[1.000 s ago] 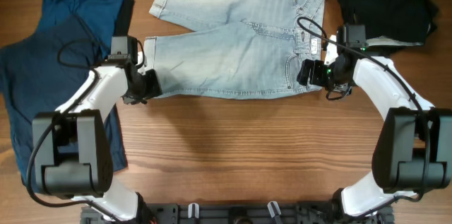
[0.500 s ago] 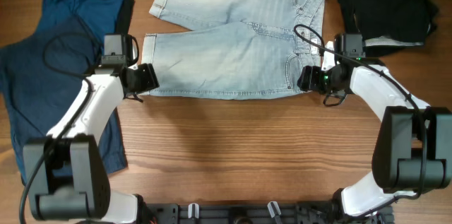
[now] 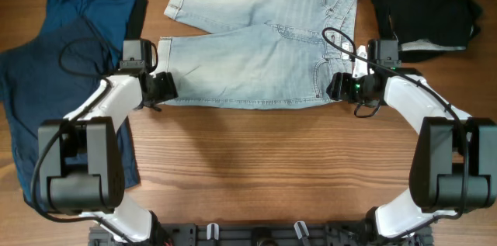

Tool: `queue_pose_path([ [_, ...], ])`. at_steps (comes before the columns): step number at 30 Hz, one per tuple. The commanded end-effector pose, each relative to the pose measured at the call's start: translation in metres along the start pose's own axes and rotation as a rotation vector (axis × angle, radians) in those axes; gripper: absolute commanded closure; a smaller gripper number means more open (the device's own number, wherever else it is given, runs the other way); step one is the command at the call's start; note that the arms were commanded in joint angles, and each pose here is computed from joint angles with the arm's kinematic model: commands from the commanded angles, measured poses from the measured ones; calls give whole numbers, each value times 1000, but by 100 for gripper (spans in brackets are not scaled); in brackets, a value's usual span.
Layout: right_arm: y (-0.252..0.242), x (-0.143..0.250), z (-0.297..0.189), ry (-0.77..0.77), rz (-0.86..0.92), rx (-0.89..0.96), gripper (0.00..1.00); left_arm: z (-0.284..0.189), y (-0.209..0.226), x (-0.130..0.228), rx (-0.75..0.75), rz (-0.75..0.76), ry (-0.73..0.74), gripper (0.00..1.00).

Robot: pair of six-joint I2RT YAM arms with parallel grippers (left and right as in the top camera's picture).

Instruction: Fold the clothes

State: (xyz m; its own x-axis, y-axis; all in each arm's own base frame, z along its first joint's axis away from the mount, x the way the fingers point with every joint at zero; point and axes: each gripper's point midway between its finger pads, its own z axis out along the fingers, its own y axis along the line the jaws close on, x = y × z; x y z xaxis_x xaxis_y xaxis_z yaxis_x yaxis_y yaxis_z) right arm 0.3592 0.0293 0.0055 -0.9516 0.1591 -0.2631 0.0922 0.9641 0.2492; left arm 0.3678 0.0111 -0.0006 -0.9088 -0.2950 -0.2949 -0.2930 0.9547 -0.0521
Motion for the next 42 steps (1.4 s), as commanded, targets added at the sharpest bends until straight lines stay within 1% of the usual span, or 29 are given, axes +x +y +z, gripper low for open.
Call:
queue_pose_path([
  [1,4,6,2,15,2,-32,39,15,5,14,-17,-1,57,32],
  [4,4,6,2,14,2,-32,58,15,-4,18,20,7,74,40],
  [5,4,6,2,13,2,-32,66,15,-7,20,31,11,81,46],
  [6,4,6,2,13,2,-32,68,15,-10,22,38,16,86,51],
  [8,4,6,2,13,3,-33,72,14,-17,25,55,28,95,69],
  [9,4,6,2,13,2,-33,76,14,-21,27,63,36,99,77],
  [10,4,6,2,13,2,-32,79,14,-24,29,66,47,103,90],
  [11,4,6,2,13,2,-33,80,14,-26,30,67,53,105,96],
  [13,4,6,2,13,3,-33,85,13,-30,32,76,61,113,96],
  [15,7,5,0,20,8,-47,96,11,-30,36,82,60,128,96],
  [18,15,-1,-17,23,24,-68,96,-6,-28,38,79,58,131,96],
  [21,22,-3,-45,6,38,-71,96,-42,-30,27,101,36,62,96],
  [23,26,6,-67,13,72,-70,96,-77,-31,18,127,22,-15,96],
  [26,30,24,-96,31,88,-67,96,-128,-24,14,136,1,-120,96],
  [28,33,38,-117,41,108,-65,96,-158,-18,19,136,-1,-178,96],
  [32,36,69,-150,66,123,-59,96,-198,-7,30,143,-6,-261,96],
  [36,39,94,-180,58,181,-59,96,-224,5,34,120,-18,-347,96],
  [39,33,88,-193,-36,250,-25,96,-226,3,20,120,-23,-395,96],
  [42,26,75,-189,-85,286,14,96,-215,-6,-4,132,-25,-428,96],
])
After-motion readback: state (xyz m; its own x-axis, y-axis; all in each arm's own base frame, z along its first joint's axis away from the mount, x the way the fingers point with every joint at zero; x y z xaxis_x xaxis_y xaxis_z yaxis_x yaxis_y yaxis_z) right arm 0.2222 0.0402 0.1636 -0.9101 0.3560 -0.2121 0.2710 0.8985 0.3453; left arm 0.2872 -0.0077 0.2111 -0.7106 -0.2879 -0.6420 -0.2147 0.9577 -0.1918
